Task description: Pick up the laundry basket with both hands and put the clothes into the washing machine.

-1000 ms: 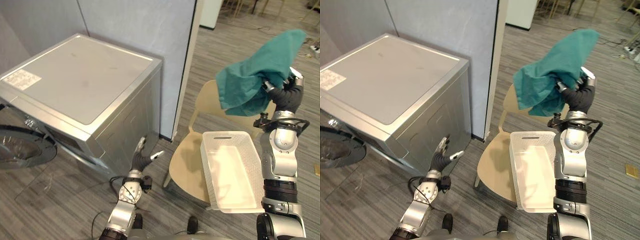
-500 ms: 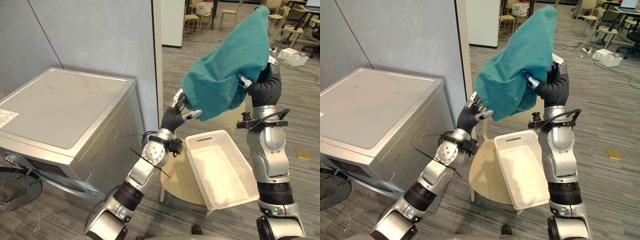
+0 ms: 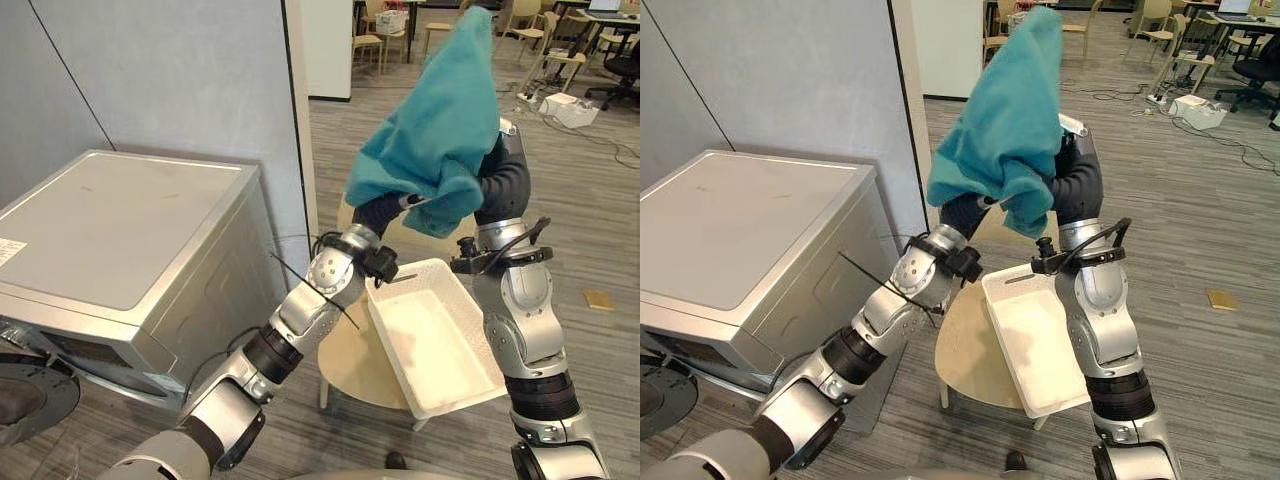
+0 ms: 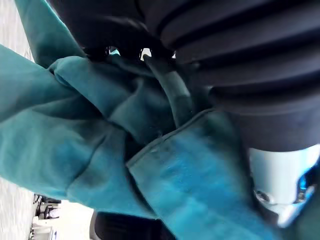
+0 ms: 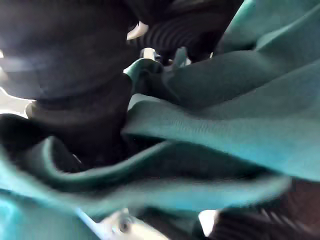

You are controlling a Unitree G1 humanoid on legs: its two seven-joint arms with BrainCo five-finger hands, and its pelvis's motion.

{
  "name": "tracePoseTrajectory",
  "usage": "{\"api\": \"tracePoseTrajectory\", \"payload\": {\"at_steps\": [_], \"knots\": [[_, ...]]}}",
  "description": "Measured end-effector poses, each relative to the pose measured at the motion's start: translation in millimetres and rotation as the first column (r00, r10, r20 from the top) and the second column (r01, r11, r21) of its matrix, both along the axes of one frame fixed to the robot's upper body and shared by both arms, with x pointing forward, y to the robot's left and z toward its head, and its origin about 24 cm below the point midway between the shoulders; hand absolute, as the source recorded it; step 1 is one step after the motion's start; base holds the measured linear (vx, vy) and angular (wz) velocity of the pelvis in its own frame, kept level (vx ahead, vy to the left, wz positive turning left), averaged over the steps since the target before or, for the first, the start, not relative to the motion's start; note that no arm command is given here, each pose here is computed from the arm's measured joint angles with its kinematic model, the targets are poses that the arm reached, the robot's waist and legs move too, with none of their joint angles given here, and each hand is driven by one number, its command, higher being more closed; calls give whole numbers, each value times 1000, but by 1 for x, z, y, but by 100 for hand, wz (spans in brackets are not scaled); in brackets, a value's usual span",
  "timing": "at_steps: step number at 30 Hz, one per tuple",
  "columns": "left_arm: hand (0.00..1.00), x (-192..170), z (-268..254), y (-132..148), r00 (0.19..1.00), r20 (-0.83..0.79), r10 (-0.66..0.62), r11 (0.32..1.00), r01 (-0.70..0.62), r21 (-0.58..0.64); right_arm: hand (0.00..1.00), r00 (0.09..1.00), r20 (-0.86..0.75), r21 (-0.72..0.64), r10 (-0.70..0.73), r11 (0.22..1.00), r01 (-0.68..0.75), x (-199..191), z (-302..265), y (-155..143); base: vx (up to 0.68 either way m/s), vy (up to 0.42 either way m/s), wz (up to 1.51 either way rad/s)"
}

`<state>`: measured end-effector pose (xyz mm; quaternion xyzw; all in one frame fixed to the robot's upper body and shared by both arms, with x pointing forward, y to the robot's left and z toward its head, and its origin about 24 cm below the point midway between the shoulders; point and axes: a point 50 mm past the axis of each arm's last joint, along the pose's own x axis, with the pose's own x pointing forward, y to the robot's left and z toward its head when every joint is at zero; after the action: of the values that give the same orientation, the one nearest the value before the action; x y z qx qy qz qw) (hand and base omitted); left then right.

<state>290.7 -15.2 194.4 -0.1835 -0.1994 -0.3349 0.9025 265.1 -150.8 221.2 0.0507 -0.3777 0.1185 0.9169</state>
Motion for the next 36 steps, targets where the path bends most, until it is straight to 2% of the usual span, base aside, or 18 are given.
{"api": "tracePoseTrajectory", "payload": {"at_steps": [3,4,19,20,31,36], "knots": [[0,0,8,-3,1000,24,-13,1000,14,-5,100,1000,6,8,6,1000,-6,-1,1,0,-6,-2,-1],[100,0,9,-3,1000,25,-19,1000,19,-9,100,1000,7,10,10,1000,-10,-1,1,0,0,0,0],[100,-2,18,-8,998,40,-42,999,43,-28,100,999,12,65,34,997,-34,-10,-4,2,-3,-1,0],[100,-2,18,-8,998,41,-42,999,43,-28,0,999,11,66,34,997,-34,-10,-4,2,0,0,0],[100,2,28,-3,998,63,-24,998,27,-52,0,995,-19,41,98,994,-97,-27,-18,2,0,0,0],[100,4,30,1,997,78,-5,999,9,-49,0,1000,-7,19,16,1000,-16,-38,-17,-21,0,0,-1]]}}
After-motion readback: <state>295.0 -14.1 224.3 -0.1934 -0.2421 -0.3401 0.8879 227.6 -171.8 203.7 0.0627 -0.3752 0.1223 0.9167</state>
